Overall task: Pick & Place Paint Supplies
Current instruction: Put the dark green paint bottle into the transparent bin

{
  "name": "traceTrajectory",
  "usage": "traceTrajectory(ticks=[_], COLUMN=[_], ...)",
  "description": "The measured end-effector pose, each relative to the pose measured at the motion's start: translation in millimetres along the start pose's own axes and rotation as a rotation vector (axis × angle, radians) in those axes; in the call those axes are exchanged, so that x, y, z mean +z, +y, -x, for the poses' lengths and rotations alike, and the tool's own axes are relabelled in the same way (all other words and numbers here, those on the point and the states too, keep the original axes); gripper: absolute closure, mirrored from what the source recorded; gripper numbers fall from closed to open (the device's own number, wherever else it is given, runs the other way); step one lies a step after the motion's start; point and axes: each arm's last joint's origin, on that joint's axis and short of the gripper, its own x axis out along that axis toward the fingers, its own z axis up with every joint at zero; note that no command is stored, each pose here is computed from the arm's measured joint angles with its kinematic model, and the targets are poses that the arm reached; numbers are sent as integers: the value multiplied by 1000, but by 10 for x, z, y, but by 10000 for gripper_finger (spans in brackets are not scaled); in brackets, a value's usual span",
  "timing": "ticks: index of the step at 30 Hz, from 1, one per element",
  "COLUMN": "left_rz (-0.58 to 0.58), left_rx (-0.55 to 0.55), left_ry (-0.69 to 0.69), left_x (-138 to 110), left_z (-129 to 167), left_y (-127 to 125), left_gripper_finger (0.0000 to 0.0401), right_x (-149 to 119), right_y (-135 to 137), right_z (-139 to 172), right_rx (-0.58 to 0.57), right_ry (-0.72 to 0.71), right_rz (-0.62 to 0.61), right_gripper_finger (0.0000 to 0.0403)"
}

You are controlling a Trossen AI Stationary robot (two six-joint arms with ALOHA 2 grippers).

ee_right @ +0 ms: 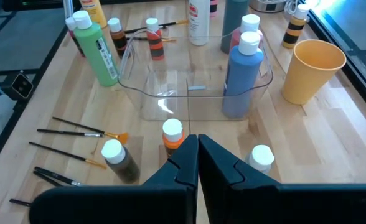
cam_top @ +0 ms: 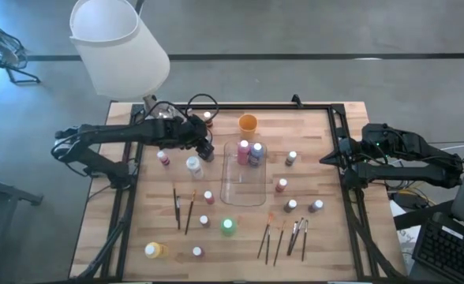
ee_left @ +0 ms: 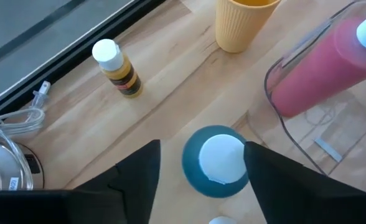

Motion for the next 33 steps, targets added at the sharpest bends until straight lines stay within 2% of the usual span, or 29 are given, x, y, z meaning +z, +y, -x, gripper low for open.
traceTrajectory(ticks=[22, 33], left_rz=[-17, -25], left_rx=[-90, -80], left_ry=[-11, 14], left_x=[67, 57], left_z=[43, -79], left_y=[-46, -97], left_gripper_finger=[156, 156], right_x=[0, 0], right_y=[0, 0], right_z=[0, 0], right_rx=[0, 0], right_ry=[0, 0], right_rz=[0, 0], right_gripper_finger=[394, 394])
